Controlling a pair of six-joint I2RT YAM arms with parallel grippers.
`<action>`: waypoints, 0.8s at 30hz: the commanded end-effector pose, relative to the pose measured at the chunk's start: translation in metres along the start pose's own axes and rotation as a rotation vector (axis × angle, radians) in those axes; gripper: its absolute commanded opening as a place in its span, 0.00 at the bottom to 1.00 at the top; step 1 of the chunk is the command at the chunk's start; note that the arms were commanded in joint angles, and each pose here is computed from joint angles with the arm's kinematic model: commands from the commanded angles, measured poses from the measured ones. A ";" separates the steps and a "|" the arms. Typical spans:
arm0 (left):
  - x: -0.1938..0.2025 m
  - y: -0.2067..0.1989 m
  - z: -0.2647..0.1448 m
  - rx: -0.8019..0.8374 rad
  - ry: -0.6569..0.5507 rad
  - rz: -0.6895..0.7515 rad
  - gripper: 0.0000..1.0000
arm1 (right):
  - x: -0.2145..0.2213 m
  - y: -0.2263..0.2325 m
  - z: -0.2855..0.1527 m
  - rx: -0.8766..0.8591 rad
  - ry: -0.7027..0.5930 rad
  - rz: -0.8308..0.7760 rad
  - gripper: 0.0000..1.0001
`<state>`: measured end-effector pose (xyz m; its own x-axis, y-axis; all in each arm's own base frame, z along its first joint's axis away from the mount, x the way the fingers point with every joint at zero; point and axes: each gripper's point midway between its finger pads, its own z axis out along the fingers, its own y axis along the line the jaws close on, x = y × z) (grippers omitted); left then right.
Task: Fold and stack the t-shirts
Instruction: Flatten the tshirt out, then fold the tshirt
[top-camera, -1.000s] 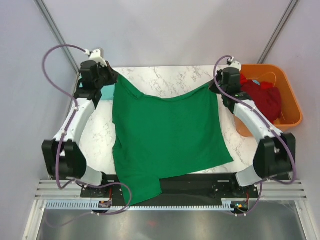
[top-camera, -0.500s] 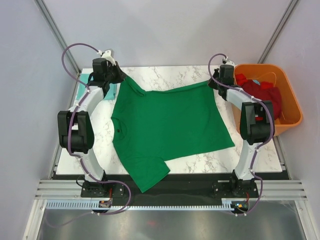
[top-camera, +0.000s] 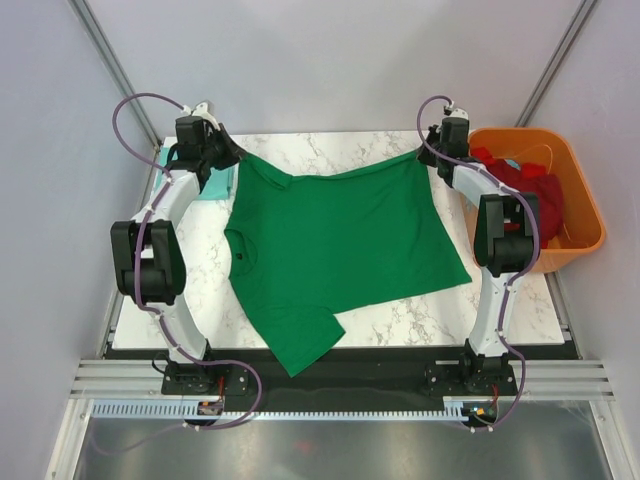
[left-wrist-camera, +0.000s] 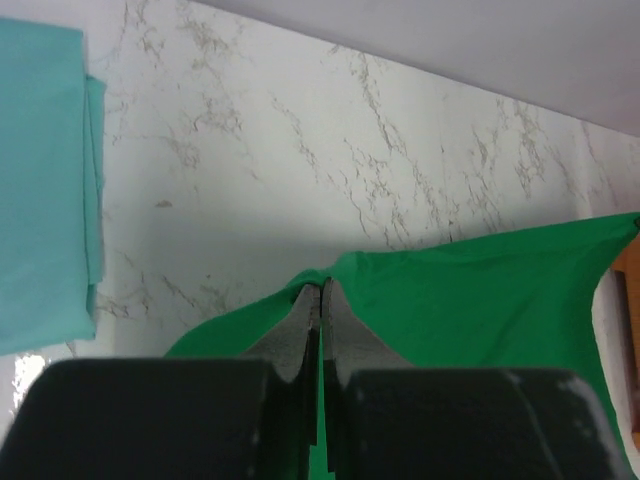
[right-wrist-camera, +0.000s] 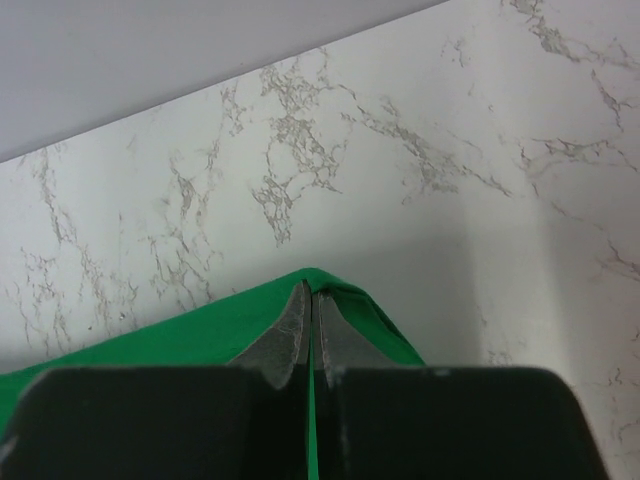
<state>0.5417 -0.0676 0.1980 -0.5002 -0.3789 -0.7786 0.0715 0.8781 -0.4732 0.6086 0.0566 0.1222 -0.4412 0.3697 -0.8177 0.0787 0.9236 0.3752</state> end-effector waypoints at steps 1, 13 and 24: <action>0.015 -0.006 -0.011 -0.001 0.067 -0.102 0.02 | -0.025 0.002 -0.007 -0.001 -0.022 -0.053 0.00; 0.038 -0.009 -0.050 -0.077 0.230 -0.153 0.02 | -0.028 -0.009 -0.029 0.054 0.070 -0.128 0.00; 0.037 0.001 -0.085 -0.131 0.247 -0.172 0.02 | -0.033 -0.010 -0.054 0.078 0.091 -0.174 0.00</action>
<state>0.4597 -0.0644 0.1799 -0.7141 -0.4439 -0.5414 -0.1328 0.8451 -0.5178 0.5730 0.0384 0.1115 -0.6204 0.2201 -0.7527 0.0808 0.9726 0.2179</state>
